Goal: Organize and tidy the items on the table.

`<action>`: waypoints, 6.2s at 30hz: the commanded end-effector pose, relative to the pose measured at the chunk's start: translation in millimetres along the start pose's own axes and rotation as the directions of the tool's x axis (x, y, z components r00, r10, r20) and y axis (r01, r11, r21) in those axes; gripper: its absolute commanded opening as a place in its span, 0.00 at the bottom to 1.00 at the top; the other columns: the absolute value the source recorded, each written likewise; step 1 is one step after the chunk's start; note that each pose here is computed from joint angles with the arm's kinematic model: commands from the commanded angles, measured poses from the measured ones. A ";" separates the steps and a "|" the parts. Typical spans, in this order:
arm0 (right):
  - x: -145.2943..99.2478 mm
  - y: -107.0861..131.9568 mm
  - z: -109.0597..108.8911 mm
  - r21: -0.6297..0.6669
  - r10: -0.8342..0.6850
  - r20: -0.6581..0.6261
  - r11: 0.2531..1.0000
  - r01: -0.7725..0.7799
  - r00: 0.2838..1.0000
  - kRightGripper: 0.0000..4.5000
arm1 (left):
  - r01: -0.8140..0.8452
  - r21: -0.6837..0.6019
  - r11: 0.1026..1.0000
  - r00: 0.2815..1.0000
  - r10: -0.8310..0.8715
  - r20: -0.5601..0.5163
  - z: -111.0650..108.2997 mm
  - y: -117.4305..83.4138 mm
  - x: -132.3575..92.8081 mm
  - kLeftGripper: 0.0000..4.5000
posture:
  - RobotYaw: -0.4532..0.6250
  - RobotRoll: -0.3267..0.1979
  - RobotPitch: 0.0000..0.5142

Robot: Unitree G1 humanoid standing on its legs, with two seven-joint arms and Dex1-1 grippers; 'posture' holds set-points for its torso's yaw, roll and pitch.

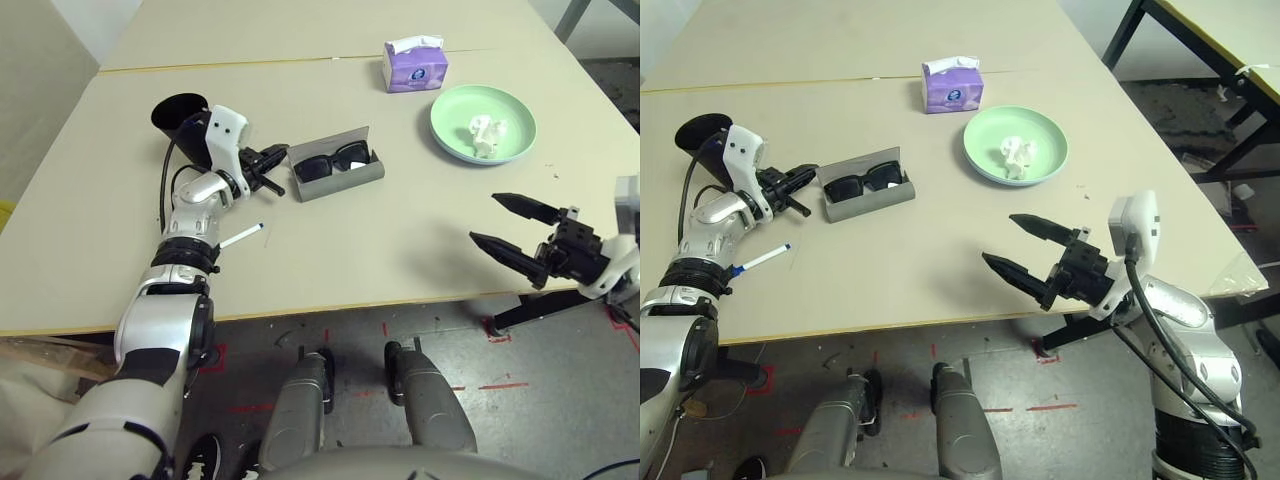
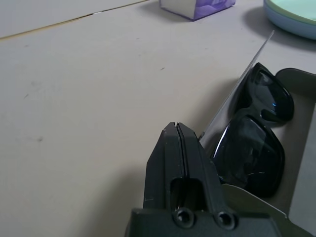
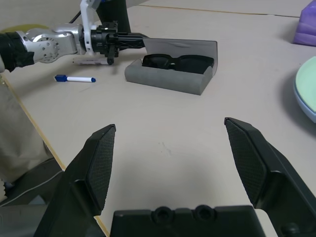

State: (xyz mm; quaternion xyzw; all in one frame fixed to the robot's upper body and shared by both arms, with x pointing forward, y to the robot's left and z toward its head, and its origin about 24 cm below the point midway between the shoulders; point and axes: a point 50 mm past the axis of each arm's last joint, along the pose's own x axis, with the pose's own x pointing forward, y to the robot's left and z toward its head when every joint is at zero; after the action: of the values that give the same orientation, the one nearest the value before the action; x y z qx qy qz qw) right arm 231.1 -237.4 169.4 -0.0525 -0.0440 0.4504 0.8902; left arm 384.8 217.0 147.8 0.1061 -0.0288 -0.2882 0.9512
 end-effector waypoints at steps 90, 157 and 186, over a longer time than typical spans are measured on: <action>-9.3 8.4 -24.3 0.105 0.002 -0.023 0.994 0.001 1.000 1.00 | 0.327 0.034 0.944 0.942 -0.323 -0.093 -19.7 -28.8 -28.4 0.01 | 0.16 0.62 0.43; 56.0 50.8 -35.2 -0.234 0.566 -0.041 0.796 -0.559 0.824 1.00 | 0.746 0.097 0.658 0.425 -0.360 -0.830 56.2 10.3 -123.5 0.99 | 0.23 0.62 0.53; 57.2 39.1 -36.1 -0.336 0.506 -0.078 0.798 -0.501 0.859 1.00 | 0.669 0.127 0.732 0.530 -0.351 -0.772 13.9 -6.3 -98.4 0.80 | 0.22 0.62 0.54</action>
State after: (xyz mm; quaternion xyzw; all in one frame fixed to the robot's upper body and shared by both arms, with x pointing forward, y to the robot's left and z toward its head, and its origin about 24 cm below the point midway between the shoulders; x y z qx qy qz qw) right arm 242.2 -173.5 131.8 -0.2194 -0.1163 0.6473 0.7206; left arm 295.2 268.9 174.0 0.4184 0.3059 -0.4849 0.7045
